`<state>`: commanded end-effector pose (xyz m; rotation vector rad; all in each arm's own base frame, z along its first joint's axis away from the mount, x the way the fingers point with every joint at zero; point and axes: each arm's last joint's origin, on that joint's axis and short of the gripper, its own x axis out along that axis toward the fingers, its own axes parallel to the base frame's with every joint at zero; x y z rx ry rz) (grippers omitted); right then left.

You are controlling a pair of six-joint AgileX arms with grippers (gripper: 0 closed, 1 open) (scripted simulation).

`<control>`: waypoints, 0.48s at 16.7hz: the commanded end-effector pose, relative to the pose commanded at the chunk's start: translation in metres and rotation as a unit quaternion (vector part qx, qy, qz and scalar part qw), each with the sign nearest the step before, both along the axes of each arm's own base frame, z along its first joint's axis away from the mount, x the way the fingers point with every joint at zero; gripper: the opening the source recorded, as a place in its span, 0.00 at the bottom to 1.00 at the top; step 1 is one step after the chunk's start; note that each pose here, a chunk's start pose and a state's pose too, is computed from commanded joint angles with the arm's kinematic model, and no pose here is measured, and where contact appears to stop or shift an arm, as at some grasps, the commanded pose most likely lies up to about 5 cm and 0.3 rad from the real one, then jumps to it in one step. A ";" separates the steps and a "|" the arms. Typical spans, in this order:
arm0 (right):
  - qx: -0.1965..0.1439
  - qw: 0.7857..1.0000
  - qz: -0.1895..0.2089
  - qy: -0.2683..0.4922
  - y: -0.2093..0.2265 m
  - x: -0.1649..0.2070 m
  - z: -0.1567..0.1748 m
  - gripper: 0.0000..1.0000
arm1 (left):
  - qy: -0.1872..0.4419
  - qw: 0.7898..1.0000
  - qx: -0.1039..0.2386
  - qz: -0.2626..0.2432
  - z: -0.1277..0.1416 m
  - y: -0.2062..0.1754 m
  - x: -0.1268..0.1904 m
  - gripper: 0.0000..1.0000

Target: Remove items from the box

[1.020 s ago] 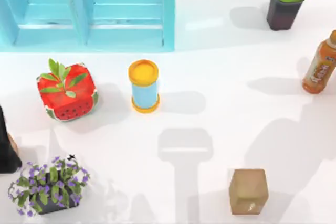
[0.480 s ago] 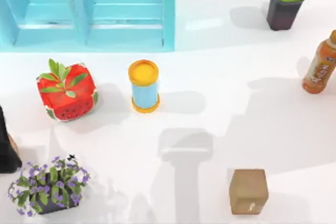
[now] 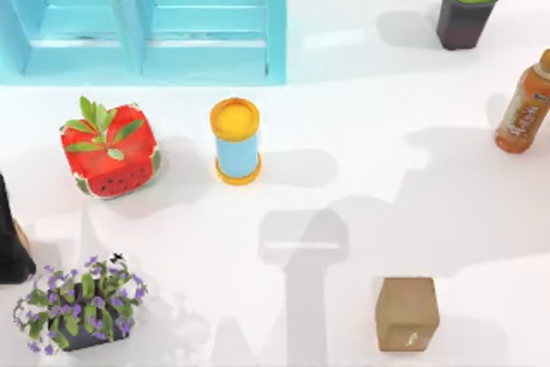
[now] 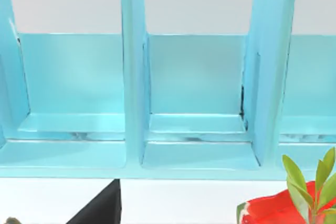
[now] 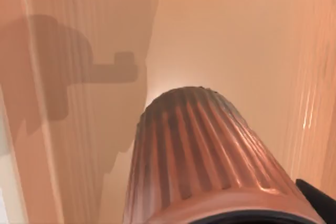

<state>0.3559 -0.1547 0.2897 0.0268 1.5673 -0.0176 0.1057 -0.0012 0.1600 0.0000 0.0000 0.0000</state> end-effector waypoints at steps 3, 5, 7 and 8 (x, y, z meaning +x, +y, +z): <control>-0.001 1.000 0.003 0.005 0.003 0.001 -0.002 0.00 | 0.000 1.000 0.000 0.000 0.000 0.000 0.000 1.00; -0.003 1.000 0.015 0.016 0.016 0.005 -0.006 0.00 | 0.000 1.000 0.000 0.000 0.000 0.000 0.000 1.00; -0.007 0.999 0.030 0.032 0.038 0.011 -0.012 0.00 | 0.000 1.000 0.000 0.000 0.000 0.000 0.000 1.00; -0.010 0.999 0.036 0.040 0.053 0.015 -0.015 0.00 | 0.000 1.000 0.000 0.000 0.000 0.000 0.000 1.00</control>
